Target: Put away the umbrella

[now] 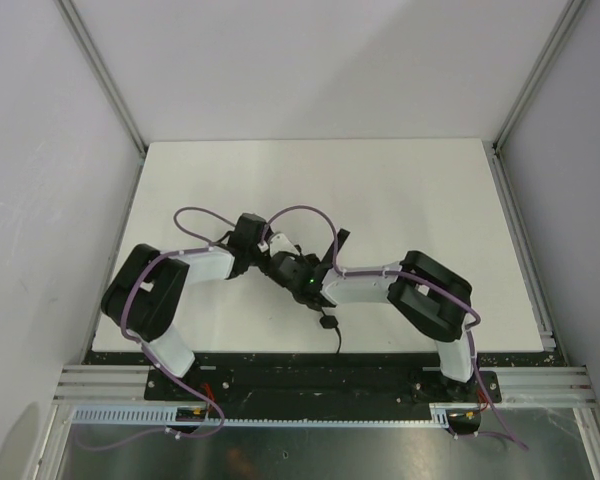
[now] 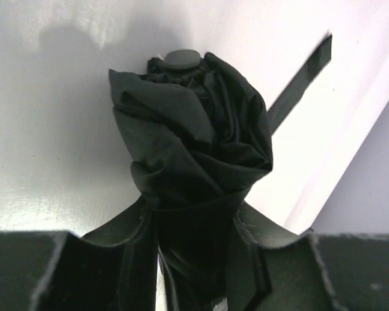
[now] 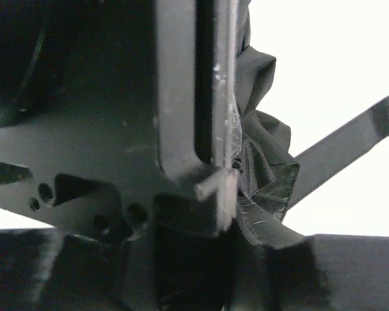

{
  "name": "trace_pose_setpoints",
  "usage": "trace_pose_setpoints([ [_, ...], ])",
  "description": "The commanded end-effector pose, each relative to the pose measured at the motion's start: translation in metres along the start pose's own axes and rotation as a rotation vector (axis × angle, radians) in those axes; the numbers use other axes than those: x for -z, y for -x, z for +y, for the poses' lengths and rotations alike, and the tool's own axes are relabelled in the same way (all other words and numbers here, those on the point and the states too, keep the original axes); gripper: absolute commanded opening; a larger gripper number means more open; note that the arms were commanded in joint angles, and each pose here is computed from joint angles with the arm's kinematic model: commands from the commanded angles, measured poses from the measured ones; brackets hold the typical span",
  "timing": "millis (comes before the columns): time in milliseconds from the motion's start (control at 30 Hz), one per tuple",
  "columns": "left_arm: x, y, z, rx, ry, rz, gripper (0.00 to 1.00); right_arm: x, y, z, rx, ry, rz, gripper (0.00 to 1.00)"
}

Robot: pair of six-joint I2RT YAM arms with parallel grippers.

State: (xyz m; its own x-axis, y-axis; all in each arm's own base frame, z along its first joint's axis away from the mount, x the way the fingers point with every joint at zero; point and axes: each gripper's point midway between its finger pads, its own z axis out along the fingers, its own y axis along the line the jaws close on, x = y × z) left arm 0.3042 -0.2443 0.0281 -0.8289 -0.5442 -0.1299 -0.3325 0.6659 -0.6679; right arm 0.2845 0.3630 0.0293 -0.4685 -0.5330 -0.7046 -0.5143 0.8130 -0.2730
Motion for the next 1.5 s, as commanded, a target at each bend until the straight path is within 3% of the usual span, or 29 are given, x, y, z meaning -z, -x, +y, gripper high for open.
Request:
trace_pose_setpoints([
  [0, 0.003, -0.039, 0.065, 0.011, 0.245, 0.109, 0.0, -0.016, -0.033, -0.005, 0.003, -0.007, 0.105, 0.12],
  [33, 0.004, -0.038, 0.063, 0.006, 0.24, 0.106, 0.04, -0.016, -0.04, -0.004, -0.011, 0.014, 0.118, 0.06],
  [100, 0.005, -0.034, 0.061, -0.001, 0.233, 0.097, 0.21, -0.014, -0.053, 0.001, -0.054, 0.088, 0.142, 0.02],
  [200, 0.004, -0.03, 0.061, -0.013, 0.233, 0.087, 0.45, -0.009, -0.074, 0.009, -0.141, 0.237, 0.185, 0.0],
  [300, 0.002, -0.025, 0.062, -0.032, 0.24, 0.075, 0.61, 0.001, -0.073, 0.025, -0.271, 0.465, 0.161, 0.0],
  [367, 0.0, -0.024, 0.065, -0.041, 0.249, 0.074, 0.69, 0.01, -0.068, 0.033, -0.35, 0.621, 0.153, 0.0],
  [500, -0.003, -0.023, 0.077, -0.055, 0.289, 0.06, 0.73, 0.025, -0.059, 0.041, -0.465, 0.868, 0.14, 0.0],
  [633, -0.006, -0.022, 0.086, -0.067, 0.317, 0.055, 0.62, 0.038, -0.052, 0.044, -0.559, 1.08, 0.137, 0.0],
  [767, -0.008, -0.019, 0.085, -0.079, 0.312, 0.047, 0.35, 0.041, -0.053, 0.042, -0.604, 1.15, 0.15, 0.0],
  [900, -0.008, -0.022, 0.083, -0.075, 0.3, 0.058, 0.1, 0.034, -0.05, 0.031, -0.601, 1.057, 0.136, 0.02],
  [1000, -0.005, -0.025, 0.082, -0.061, 0.288, 0.065, 0.02, 0.026, -0.046, 0.019, -0.557, 0.898, 0.117, 0.27],
  [1200, -0.002, -0.028, 0.079, -0.042, 0.276, 0.07, 0.0, 0.028, -0.022, -0.008, -0.396, 0.564, 0.051, 0.82],
  [1333, -0.003, -0.031, 0.077, -0.028, 0.271, 0.083, 0.0, 0.032, -0.003, -0.019, -0.257, 0.341, -0.019, 0.97],
  [1467, -0.003, -0.037, 0.073, -0.006, 0.263, 0.1, 0.0, 0.028, 0.0, -0.02, -0.119, 0.099, -0.029, 0.99],
])
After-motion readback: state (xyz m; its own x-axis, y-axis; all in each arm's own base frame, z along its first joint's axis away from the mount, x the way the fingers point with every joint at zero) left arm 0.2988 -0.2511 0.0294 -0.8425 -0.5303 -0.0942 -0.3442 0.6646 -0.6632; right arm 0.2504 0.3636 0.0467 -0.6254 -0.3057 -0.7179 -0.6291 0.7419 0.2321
